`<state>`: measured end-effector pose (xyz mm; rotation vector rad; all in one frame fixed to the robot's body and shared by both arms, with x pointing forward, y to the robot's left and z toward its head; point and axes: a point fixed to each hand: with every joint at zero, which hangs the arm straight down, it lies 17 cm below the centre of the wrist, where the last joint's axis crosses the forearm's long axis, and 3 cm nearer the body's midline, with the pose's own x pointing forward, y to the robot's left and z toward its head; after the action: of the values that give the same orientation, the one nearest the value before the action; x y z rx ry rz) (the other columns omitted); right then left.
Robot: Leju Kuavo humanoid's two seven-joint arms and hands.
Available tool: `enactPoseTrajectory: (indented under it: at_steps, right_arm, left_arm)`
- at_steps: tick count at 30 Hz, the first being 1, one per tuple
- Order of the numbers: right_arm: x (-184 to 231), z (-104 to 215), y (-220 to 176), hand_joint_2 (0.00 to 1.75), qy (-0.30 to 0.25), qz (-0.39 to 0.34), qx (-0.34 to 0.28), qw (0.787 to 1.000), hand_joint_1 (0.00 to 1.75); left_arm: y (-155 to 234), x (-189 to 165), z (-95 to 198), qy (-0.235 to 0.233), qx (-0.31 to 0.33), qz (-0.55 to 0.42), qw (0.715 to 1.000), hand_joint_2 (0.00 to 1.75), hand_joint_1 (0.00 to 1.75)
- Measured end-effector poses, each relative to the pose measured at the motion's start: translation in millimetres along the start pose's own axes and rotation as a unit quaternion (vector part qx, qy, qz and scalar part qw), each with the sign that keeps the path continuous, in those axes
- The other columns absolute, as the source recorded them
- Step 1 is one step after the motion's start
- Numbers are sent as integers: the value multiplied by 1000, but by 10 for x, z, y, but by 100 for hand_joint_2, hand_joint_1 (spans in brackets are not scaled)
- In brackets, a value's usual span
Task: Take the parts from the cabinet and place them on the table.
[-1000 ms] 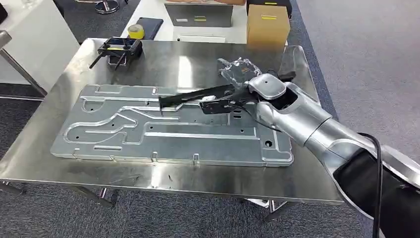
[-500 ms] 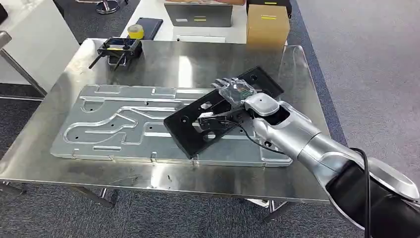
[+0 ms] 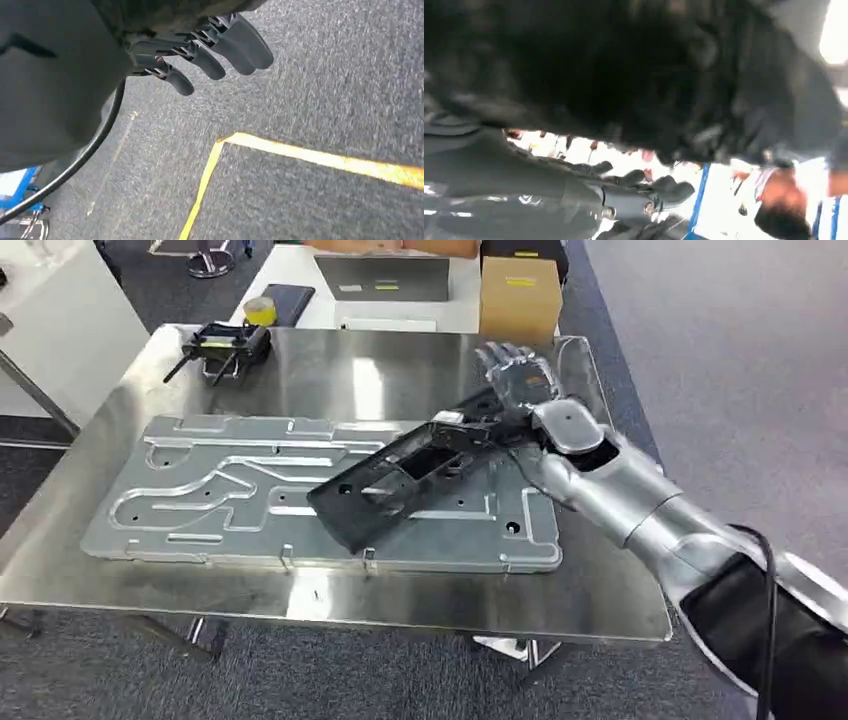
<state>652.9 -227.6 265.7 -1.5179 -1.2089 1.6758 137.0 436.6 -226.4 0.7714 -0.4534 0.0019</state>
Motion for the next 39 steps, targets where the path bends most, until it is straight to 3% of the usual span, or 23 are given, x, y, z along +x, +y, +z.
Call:
enactPoseTrajectory:
  at_steps: [6,7,14,20,21,39]
  right_arm:
    - [-273,-45,-309,0,30,-2,-43,999,0]
    - [-303,-45,-337,0,32,-1,-47,998,0]
    - [-562,-22,-589,0,50,12,-76,996,0]
    - [-533,17,-620,0,48,19,-85,995,0]
    - [-541,21,-630,175,49,18,-87,995,0]
    - [-406,36,-863,175,41,5,-123,992,0]
  left_arm:
    - [-2,15,1,-4,0,0,1000,0,0]
    - [-1,16,0,-4,0,0,1000,175,0]
    - [12,72,-22,-10,0,-2,1000,175,0]
    - [13,80,-25,-11,0,-4,1000,175,0]
    - [12,79,-25,-11,0,-4,1000,175,0]
    - [82,42,-61,-8,5,-8,1000,175,0]
